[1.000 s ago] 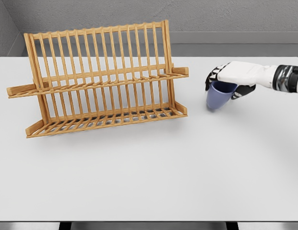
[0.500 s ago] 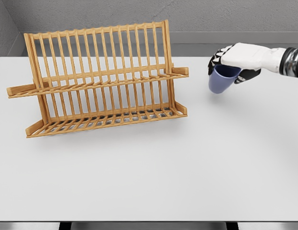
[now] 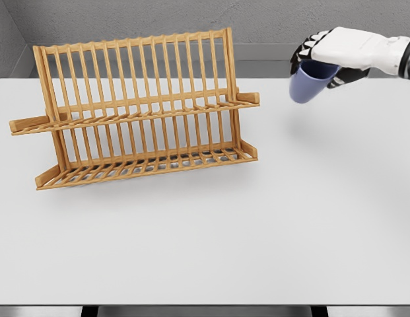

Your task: Right arm put cup on second shelf

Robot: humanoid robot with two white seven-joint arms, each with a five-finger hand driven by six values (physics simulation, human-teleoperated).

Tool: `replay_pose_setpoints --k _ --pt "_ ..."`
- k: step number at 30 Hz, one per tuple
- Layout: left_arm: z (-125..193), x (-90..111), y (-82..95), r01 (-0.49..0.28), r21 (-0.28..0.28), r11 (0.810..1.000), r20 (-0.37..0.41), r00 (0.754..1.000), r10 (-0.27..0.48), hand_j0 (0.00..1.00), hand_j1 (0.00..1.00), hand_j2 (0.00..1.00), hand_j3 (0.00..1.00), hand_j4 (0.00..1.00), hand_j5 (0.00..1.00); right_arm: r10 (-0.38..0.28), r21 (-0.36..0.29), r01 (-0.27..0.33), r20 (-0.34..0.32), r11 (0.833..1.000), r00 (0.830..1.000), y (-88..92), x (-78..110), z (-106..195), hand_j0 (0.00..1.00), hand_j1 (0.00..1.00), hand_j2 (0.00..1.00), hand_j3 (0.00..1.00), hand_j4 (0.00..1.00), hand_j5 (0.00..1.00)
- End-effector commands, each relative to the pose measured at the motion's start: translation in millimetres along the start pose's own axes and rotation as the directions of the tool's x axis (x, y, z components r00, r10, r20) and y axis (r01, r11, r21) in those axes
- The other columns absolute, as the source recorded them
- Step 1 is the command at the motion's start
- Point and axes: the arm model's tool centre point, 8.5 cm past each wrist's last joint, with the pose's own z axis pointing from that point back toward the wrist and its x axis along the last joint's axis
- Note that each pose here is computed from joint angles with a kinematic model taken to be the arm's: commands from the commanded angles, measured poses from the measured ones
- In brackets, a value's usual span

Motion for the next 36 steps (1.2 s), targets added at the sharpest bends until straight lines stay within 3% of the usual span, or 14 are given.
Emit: replay_pose_setpoints --k 1,12,22,36 --pt "0 0 0.0 0.000 0.000 1.000 0.000 1.000 0.000 1.00 1.00 1.00 1.00 1.00 1.00 -0.002 -0.014 0.002 -0.001 1.000 1.000 -4.1 -0.3 1 0.61 0.61 0.61 0.61 0.61 0.61" --pt "0 0 0.0 0.000 0.000 1.000 0.000 1.000 0.000 1.00 1.00 1.00 1.00 1.00 1.00 0.031 -0.071 -0.032 -0.010 0.997 0.999 -33.2 -1.4 6 0.61 0.61 0.61 0.61 0.61 0.61" --pt "0 0 0.0 0.000 0.000 1.000 0.000 1.000 0.000 1.00 1.00 1.00 1.00 1.00 1.00 0.134 -0.127 -0.124 0.074 0.984 0.988 -58.5 37.6 3 0.62 0.62 0.62 0.62 0.62 0.62" --pt "0 0 0.0 0.000 0.000 1.000 0.000 1.000 0.000 1.00 1.00 1.00 1.00 1.00 1.00 0.194 -0.188 -0.163 0.160 0.969 0.968 -74.4 74.7 -11 0.62 0.62 0.62 0.62 0.62 0.62"
